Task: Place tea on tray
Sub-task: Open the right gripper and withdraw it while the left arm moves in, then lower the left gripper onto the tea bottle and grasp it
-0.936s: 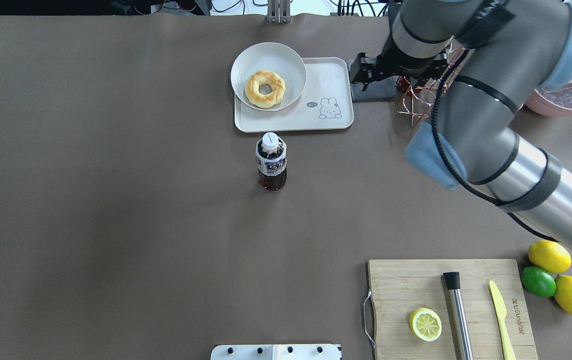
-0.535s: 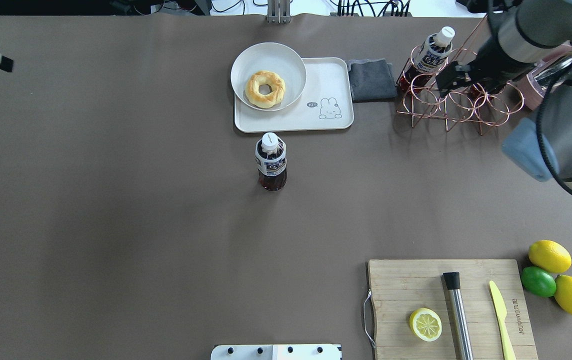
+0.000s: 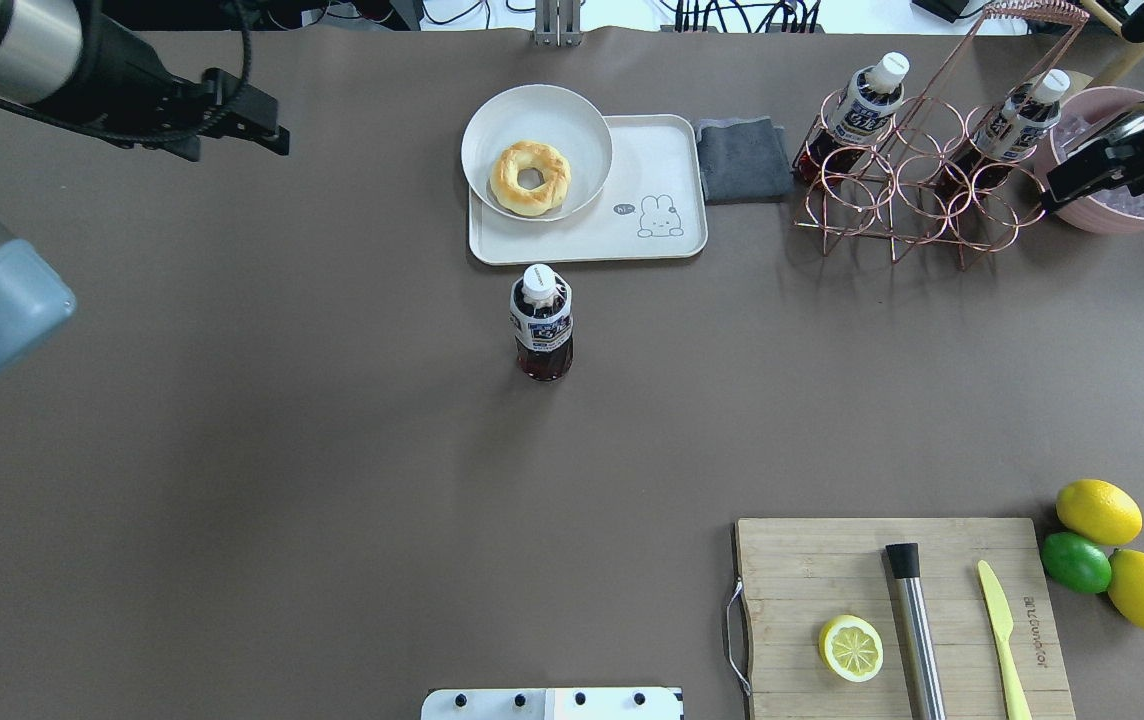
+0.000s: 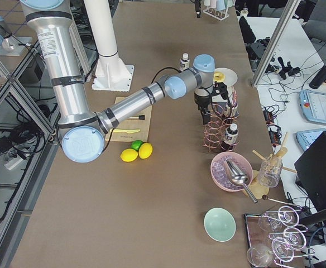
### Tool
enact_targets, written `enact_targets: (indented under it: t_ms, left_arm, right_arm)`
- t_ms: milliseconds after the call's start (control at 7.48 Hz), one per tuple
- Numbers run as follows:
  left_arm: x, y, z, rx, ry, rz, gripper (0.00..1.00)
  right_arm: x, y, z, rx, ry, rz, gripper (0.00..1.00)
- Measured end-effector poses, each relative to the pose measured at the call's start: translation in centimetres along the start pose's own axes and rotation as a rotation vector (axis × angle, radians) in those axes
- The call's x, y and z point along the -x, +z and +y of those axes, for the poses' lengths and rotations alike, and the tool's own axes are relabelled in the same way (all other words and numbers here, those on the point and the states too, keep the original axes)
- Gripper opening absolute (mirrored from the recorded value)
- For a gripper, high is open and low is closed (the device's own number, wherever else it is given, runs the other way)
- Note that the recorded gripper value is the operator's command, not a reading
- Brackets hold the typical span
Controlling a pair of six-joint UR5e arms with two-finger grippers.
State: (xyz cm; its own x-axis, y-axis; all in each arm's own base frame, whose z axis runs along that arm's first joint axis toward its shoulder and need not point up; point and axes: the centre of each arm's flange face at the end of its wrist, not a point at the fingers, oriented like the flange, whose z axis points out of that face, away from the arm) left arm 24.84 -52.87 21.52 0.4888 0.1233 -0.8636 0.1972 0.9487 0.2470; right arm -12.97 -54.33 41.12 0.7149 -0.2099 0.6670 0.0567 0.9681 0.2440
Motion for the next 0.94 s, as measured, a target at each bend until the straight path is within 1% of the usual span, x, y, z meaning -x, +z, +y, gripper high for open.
enact_targets:
  t_ms: [134, 267, 401, 668, 802, 936]
  left_arm:
    - [-3.1, 1.6, 1.1, -0.015, -0.014, 0.002, 0.99]
    - [-6.2, 3.4, 2.5, -0.036, -0.031, -0.007, 0.99]
    - [-9.0, 5.1, 4.0, -0.058, -0.034, -0.037, 0.99]
    - [-14.3, 7.0, 6.6, -0.078, -0.038, -0.101, 0.99]
    - [-17.4, 7.7, 8.1, -0.084, -0.039, -0.130, 0.98]
    - [-19.6, 7.8, 9.1, -0.082, -0.038, -0.150, 0.97]
  right_arm:
    - [-0.9, 0.2, 0.6, 0.015, 0.010, -0.013, 1.00]
    - [-2.2, 0.6, 1.6, 0.030, 0.020, -0.012, 1.00]
    - [-4.5, 0.9, 2.8, 0.043, 0.010, 0.000, 1.00]
    - [-9.9, 1.0, 6.3, 0.066, 0.010, 0.024, 1.00]
    - [-12.7, 1.0, 8.6, 0.061, 0.018, 0.019, 1.00]
    - [-15.3, 0.9, 11.1, 0.042, 0.034, 0.008, 1.00]
